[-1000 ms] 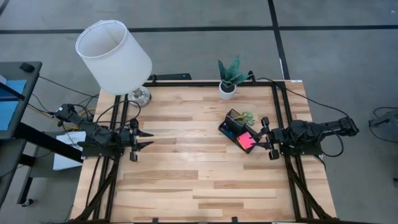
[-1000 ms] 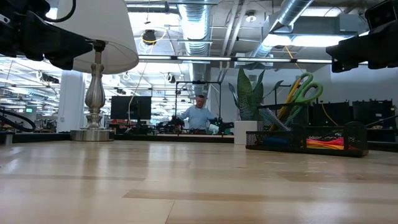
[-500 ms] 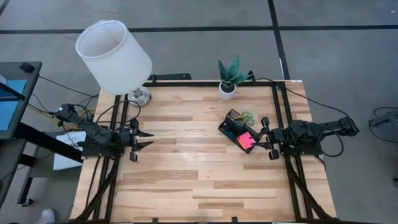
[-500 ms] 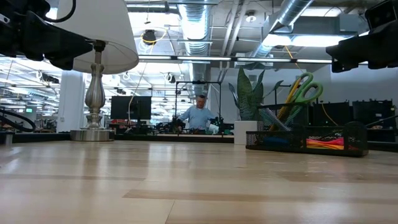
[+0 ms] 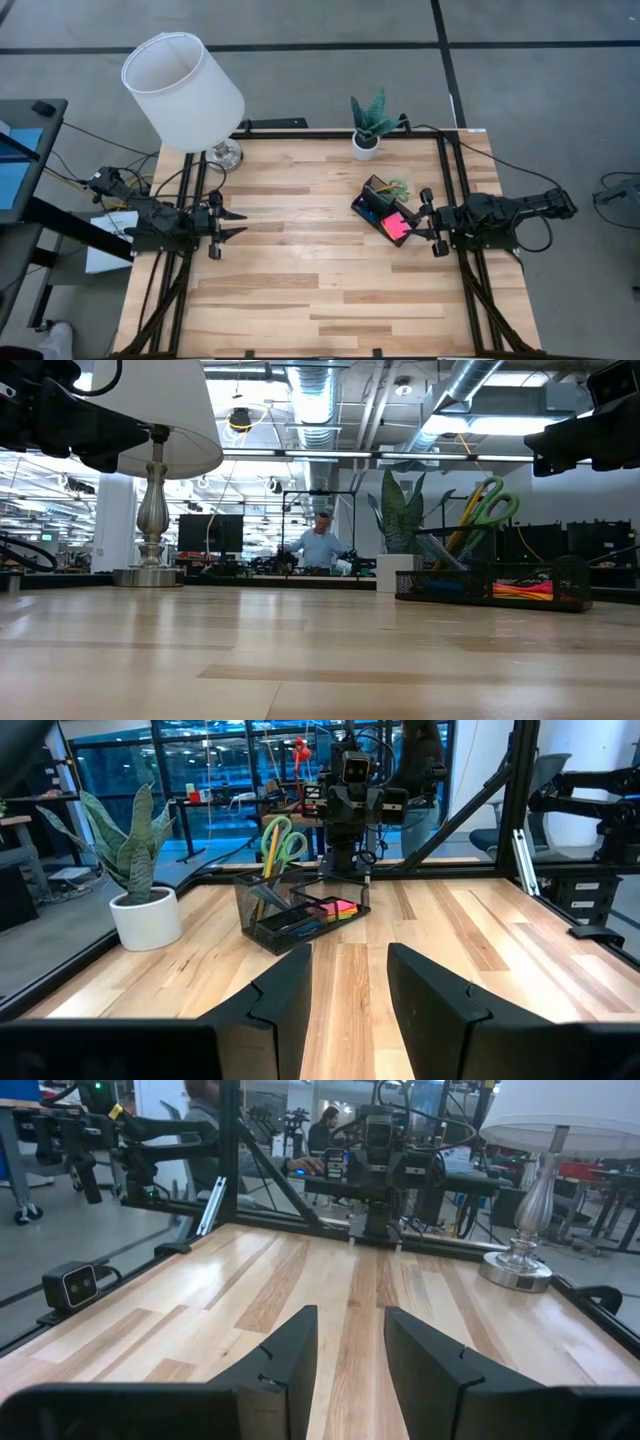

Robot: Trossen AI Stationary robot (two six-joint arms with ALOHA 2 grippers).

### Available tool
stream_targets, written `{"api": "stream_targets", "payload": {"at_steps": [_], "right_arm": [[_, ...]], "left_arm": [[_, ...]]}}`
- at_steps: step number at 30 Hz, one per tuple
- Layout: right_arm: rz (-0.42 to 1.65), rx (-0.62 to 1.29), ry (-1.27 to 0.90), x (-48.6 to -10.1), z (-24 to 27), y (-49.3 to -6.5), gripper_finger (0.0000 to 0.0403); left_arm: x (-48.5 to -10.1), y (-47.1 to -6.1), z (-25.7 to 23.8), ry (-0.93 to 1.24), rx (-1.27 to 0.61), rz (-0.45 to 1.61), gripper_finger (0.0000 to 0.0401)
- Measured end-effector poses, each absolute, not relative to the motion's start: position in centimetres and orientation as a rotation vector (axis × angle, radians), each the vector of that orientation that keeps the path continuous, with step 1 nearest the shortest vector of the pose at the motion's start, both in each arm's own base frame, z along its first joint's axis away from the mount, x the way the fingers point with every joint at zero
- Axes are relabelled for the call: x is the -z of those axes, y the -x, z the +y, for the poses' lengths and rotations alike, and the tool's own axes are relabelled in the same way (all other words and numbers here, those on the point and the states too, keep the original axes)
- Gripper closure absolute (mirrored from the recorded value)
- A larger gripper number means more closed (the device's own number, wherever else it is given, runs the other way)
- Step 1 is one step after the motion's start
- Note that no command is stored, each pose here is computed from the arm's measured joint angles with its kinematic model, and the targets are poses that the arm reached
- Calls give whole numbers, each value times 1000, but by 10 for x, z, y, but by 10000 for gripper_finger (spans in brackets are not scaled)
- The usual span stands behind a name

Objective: Pick and place office supplies into organizer
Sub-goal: Return to Home Position

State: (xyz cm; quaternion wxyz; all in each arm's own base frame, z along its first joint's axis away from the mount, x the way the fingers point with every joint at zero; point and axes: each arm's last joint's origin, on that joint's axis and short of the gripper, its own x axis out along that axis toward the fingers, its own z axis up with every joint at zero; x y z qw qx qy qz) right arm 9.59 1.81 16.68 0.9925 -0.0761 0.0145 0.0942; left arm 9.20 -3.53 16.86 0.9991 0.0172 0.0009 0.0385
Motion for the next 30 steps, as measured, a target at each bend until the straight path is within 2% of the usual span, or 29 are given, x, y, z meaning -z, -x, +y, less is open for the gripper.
{"api": "stream_targets", "payload": {"at_steps": [30], "right_arm": [[29, -189, 153, -167, 18, -96, 290]], "left_arm": [[-169, -92, -35, -46, -77, 2, 276]]}}
